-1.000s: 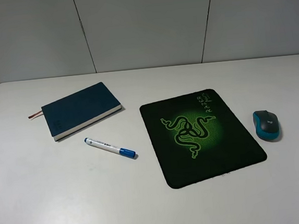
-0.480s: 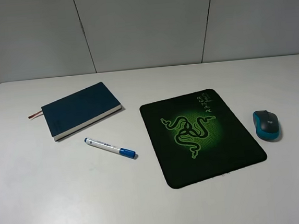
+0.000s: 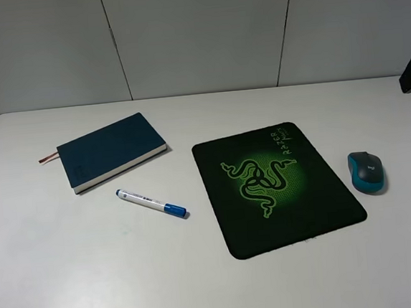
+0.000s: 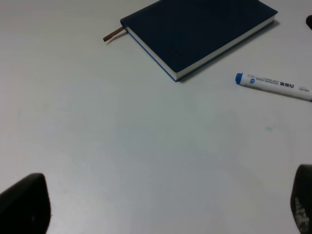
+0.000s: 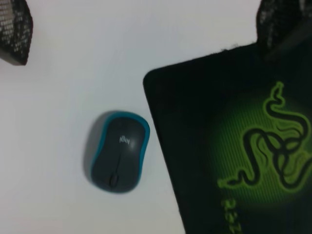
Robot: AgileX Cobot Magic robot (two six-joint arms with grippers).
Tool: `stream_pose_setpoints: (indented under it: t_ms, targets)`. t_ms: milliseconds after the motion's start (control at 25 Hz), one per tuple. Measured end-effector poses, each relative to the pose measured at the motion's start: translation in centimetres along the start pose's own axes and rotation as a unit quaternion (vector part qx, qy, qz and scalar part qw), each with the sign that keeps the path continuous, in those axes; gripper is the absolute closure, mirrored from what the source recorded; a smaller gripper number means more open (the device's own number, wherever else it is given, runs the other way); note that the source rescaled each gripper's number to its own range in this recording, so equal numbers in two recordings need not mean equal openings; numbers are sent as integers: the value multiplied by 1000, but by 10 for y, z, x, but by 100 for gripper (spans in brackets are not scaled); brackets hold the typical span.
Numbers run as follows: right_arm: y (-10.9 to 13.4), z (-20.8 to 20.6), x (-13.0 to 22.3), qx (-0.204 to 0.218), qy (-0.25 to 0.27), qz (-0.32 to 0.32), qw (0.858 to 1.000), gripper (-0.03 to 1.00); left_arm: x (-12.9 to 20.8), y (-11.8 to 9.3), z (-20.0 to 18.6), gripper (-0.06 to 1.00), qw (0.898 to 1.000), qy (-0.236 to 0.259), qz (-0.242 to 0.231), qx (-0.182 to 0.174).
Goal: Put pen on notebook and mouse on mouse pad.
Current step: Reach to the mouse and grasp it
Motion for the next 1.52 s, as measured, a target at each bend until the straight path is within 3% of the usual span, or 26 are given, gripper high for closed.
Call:
stream_pose_setpoints:
  t_ms: [520,960,1520]
  targets:
    - [-7,87,-20,14,99,5,995,-3,0,0,0,-4,1000,0,0,0]
    - [-17,156,-24,36,142,4,989,-3,0,0,0,-4,1000,0,0,0]
    - [-24,208,-18,50,172,-5,984,-3,0,0,0,-4,1000,0,0,0]
Point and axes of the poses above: a point on each arm's last joint axis where the gripper is mounted, z pointing out along that axis toward the gripper, y along the wrist's bending axis when the last joint is at zero, x = y × z, the point moved 3 cm from there along z, pointing out along that axis toward the gripper, and after that the axes turned 2 degrees about -z, right-handed, at the moved point
